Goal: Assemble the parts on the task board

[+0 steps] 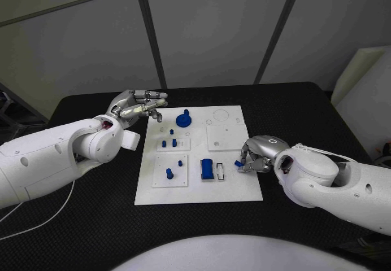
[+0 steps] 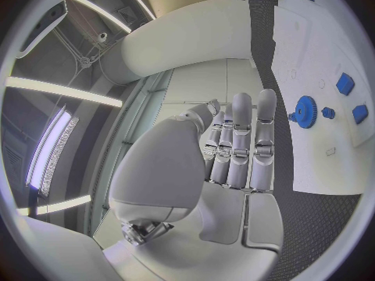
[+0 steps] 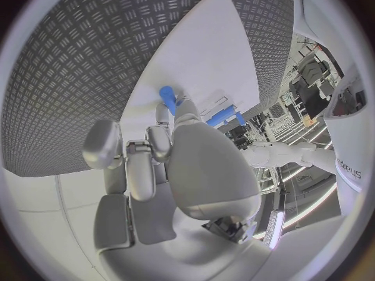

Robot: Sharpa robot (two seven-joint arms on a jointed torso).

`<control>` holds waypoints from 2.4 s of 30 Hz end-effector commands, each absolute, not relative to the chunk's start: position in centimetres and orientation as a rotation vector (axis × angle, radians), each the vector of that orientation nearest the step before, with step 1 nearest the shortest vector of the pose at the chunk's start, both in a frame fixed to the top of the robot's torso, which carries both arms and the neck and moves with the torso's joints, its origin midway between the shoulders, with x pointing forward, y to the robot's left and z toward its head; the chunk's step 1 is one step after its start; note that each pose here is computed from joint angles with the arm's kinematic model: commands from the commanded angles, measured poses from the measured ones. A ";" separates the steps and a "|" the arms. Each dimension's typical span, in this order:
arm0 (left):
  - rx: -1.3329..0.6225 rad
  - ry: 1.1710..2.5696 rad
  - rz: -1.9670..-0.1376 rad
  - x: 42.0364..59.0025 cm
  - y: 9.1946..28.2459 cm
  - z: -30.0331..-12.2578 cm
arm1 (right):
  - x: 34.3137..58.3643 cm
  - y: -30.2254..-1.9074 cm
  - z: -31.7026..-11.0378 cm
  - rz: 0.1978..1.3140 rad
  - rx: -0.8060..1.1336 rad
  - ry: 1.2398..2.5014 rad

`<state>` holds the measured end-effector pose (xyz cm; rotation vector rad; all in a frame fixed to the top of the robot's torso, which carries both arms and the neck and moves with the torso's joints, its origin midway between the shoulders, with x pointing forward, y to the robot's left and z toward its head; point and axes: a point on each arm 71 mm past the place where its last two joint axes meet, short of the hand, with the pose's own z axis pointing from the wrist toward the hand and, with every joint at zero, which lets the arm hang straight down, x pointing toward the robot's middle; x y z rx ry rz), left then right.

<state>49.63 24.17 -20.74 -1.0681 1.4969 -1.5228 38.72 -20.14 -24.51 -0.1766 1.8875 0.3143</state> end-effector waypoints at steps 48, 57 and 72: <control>-1.062 1.497 -1.539 49.6 23.8 -20.6 | 37.7 -17.6 -25.1 0.573 0.320 2.055; -1.061 1.496 -1.542 49.6 23.8 -20.5 | 38.0 -17.3 -25.2 0.570 0.316 2.052; -1.059 1.497 -1.547 49.5 23.8 -20.5 | 38.2 -17.2 -25.8 0.547 0.288 2.097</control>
